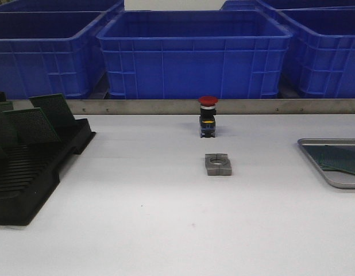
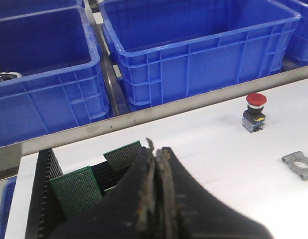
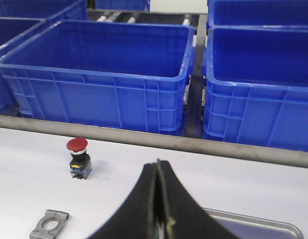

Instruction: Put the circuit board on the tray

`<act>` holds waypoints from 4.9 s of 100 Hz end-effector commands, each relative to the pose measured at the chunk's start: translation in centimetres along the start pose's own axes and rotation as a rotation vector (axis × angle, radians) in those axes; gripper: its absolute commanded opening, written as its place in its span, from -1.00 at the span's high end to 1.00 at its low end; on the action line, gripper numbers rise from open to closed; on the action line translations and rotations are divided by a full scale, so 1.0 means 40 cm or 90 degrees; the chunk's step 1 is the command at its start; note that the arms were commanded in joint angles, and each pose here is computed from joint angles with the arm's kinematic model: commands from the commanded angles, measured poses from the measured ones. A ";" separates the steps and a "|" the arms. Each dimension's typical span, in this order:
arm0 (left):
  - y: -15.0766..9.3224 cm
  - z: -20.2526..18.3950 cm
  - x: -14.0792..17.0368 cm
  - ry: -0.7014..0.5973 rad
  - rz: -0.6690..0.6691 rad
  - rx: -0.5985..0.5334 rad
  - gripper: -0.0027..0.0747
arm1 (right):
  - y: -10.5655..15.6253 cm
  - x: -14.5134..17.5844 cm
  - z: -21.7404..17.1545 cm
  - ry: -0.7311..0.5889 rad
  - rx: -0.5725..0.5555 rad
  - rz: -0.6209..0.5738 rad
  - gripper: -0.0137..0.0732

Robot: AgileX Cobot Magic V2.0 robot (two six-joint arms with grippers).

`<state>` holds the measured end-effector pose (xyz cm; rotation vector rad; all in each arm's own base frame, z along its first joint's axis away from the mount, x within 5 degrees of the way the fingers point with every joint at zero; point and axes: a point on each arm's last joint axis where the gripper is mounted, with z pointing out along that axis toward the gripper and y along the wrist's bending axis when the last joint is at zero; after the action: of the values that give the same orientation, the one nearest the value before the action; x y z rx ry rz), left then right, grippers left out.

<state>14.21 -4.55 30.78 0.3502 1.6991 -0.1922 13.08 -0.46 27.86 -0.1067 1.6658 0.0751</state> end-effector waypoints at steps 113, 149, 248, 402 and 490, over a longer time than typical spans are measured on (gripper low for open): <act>-0.011 -0.158 0.084 -0.130 -0.027 -0.024 0.98 | 0.115 0.045 -0.161 -0.214 -0.099 -0.068 0.83; -0.010 -0.158 0.086 -0.130 -0.031 -0.025 0.98 | 0.115 0.045 -0.161 -0.214 -0.099 -0.068 0.83; 0.016 -0.192 0.328 -0.103 -0.138 -0.225 0.98 | 0.115 0.045 -0.161 -0.213 -0.099 -0.068 0.83; 0.014 -0.191 0.335 -0.074 -0.107 -0.221 0.98 | 0.091 0.056 -0.156 -0.192 -0.043 -0.044 0.83; 0.014 -0.191 0.335 -0.074 -0.107 -0.221 0.98 | 0.013 0.097 -0.155 -0.167 0.147 -0.009 0.83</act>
<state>5.56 -0.01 19.56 -0.0499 1.6750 -0.0332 6.58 -0.76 23.09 0.0715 1.5850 -0.1105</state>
